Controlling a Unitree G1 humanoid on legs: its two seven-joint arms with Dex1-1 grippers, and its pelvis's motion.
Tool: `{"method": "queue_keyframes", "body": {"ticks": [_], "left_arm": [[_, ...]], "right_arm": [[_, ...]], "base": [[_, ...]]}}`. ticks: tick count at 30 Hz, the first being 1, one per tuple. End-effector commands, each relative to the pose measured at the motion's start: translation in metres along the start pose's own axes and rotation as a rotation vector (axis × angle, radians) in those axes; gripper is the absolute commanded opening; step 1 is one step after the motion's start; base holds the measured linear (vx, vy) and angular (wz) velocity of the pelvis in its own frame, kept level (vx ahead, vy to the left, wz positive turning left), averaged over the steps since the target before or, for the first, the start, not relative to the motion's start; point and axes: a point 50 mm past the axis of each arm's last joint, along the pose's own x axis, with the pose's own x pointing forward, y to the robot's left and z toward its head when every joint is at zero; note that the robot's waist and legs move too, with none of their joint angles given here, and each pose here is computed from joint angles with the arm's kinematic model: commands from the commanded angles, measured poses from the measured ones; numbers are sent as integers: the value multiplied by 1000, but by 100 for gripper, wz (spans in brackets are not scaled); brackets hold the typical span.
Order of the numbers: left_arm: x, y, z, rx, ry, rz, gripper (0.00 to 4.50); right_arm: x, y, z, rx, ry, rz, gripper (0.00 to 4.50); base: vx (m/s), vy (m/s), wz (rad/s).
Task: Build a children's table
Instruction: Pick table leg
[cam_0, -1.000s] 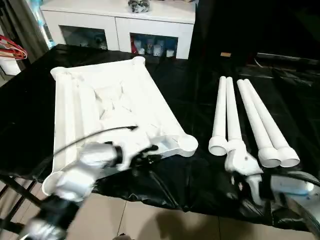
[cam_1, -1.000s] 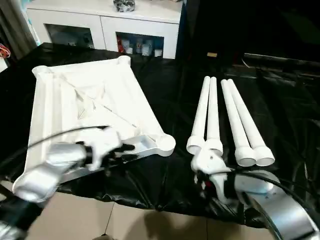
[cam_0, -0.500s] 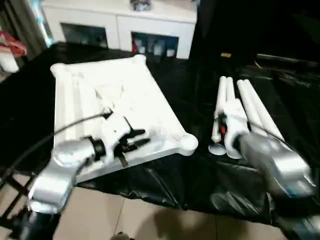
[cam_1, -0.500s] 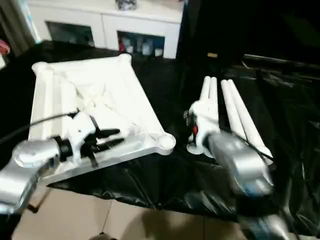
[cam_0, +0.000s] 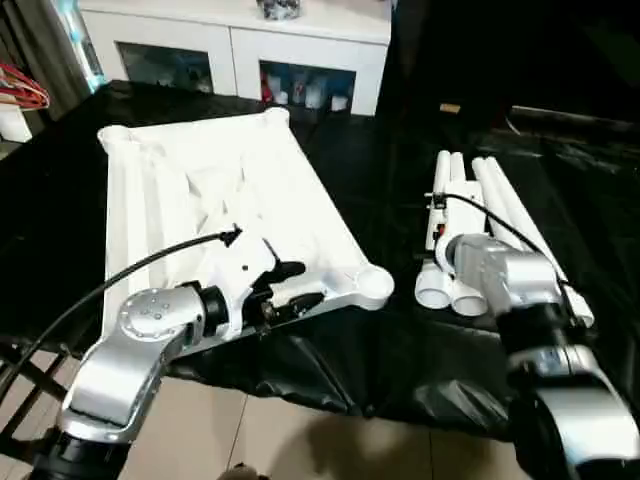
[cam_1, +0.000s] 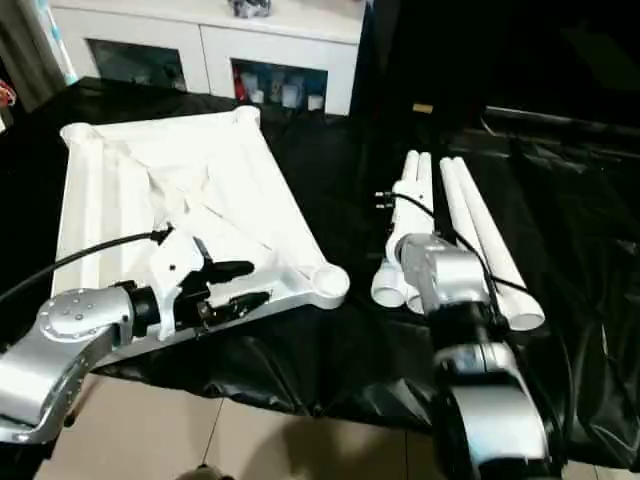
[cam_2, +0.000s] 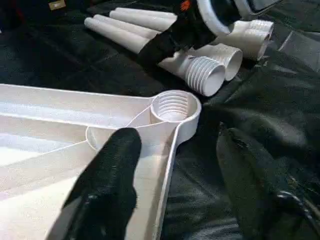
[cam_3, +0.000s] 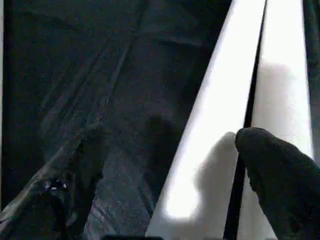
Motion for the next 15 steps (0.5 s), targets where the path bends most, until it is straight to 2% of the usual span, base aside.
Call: {"method": "queue_keyframes", "body": {"ticks": [1, 7, 13, 14, 15], "left_arm": [[0, -4, 2, 12, 9, -18, 318], [0, -6, 2, 11, 16, -21, 318], [-1, -7, 3, 6, 18, -26, 318], [-2, -7, 3, 6, 18, -26, 323], [-2, -6, 4, 7, 19, -27, 323]], "right_arm": [[3, -1, 0, -11, 20, -3, 450], [7, 1, -7, 5, 101, 9, 450], [9, 1, -9, 73, 162, 34, 450], [9, 1, -9, 75, 165, 34, 431], [10, 1, -9, 80, 175, 38, 431]], "base": [[0, 0, 0], [0, 0, 0], [0, 0, 0], [0, 0, 0], [0, 0, 0]]}}
